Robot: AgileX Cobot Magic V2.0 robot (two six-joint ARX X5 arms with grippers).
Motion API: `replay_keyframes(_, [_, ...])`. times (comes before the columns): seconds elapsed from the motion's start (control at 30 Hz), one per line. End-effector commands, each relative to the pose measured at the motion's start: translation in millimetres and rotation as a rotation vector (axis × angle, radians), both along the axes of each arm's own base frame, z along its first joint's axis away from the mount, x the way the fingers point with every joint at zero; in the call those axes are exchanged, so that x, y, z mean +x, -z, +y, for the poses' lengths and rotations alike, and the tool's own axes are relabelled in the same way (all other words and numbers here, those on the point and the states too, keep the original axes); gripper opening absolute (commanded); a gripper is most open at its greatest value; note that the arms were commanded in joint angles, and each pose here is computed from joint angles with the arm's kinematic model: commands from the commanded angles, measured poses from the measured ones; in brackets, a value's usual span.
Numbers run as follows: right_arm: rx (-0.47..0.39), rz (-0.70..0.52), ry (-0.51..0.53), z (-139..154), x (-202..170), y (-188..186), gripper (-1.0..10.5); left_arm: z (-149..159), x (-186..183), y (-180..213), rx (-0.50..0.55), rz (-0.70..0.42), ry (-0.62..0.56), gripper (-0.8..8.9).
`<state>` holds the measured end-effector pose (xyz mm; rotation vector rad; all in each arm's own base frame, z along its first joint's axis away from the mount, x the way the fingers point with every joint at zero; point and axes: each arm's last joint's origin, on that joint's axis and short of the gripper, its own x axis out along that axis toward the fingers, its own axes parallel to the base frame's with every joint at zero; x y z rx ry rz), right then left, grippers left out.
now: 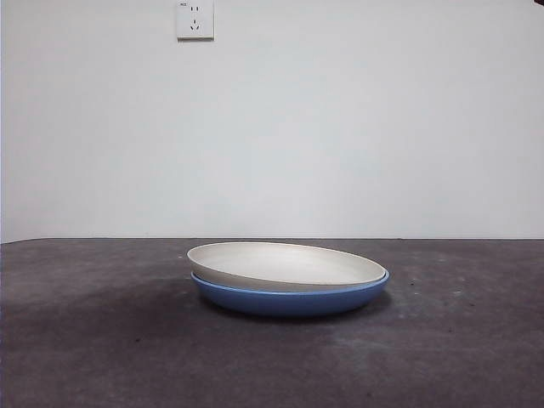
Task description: Pick up the white plate, put it on the blue plate, put it on desk
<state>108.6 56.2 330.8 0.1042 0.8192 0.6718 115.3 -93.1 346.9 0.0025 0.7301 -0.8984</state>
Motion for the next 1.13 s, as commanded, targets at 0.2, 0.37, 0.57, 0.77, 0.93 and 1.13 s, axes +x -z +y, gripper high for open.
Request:
replay_keyframes(0.2, [0.002,-0.031,-0.015,1,0,-6,0.1,-1,0,-3,-0.012,-0.010,0.007,0.09])
replay_keyframes(0.37, [0.002,-0.031,-0.015,1,0,-6,0.1,1,-2,-6,-0.024,-0.033,0.005,0.09])
replay_keyframes(0.57, [0.002,-0.031,-0.015,1,0,-6,0.1,19,2,-28,-0.114,-0.343,-0.075,0.09])
replay_keyframes(0.77, [0.002,-0.031,-0.015,1,0,-6,0.1,52,-2,-36,-0.166,-0.743,-0.343,0.09])
replay_keyframes(0.93, [0.002,-0.031,-0.015,1,0,-6,0.1,74,-11,-7,-0.119,-0.902,-0.617,0.09])
replay_keyframes(1.13, [0.002,-0.031,-0.015,1,0,-6,0.1,86,-14,48,-0.035,-0.885,-0.804,0.09])
